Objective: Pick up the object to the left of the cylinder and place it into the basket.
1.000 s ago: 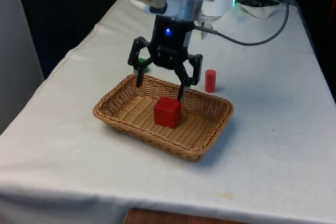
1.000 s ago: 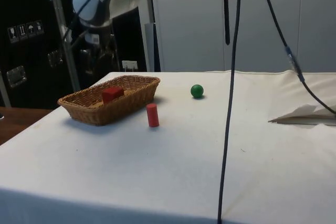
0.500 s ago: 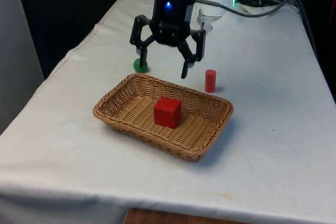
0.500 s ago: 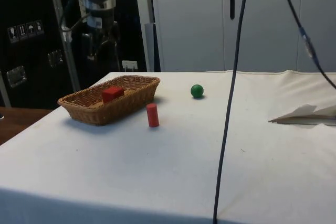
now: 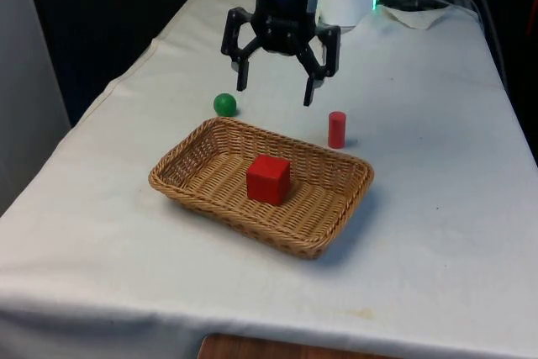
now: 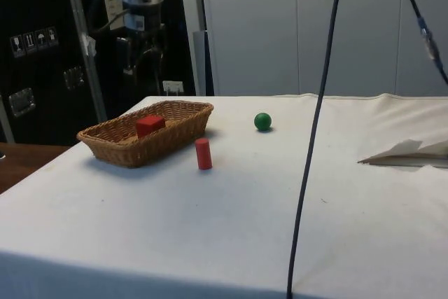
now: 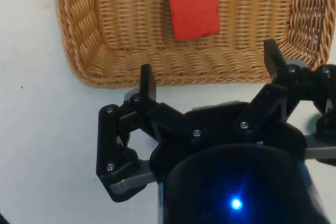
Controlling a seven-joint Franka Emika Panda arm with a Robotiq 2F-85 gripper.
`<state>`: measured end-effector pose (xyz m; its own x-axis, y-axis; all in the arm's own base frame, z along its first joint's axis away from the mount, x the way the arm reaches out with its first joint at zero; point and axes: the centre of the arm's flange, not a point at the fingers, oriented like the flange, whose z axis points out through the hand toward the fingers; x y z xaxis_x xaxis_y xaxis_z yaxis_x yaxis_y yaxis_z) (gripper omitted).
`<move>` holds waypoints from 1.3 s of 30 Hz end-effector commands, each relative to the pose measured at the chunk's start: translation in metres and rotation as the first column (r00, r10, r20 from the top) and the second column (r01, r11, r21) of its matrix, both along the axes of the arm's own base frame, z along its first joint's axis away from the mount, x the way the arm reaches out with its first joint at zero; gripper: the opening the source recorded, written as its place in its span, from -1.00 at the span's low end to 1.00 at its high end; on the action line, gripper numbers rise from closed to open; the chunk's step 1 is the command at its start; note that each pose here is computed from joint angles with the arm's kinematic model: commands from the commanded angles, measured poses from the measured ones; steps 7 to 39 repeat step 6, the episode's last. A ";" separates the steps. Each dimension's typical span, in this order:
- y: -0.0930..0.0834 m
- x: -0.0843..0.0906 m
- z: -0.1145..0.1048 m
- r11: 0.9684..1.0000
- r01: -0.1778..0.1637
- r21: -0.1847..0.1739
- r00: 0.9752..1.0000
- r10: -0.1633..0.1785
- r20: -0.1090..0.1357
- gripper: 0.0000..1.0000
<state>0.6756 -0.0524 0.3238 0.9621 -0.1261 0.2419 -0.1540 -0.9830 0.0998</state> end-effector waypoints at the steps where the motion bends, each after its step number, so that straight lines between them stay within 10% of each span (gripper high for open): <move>1: 0.001 -0.008 0.002 1.000 0.002 -0.004 1.000 -0.002 0.009 1.00; 39: 0.004 -0.008 0.001 1.000 -0.003 0.012 1.000 0.003 0.002 1.00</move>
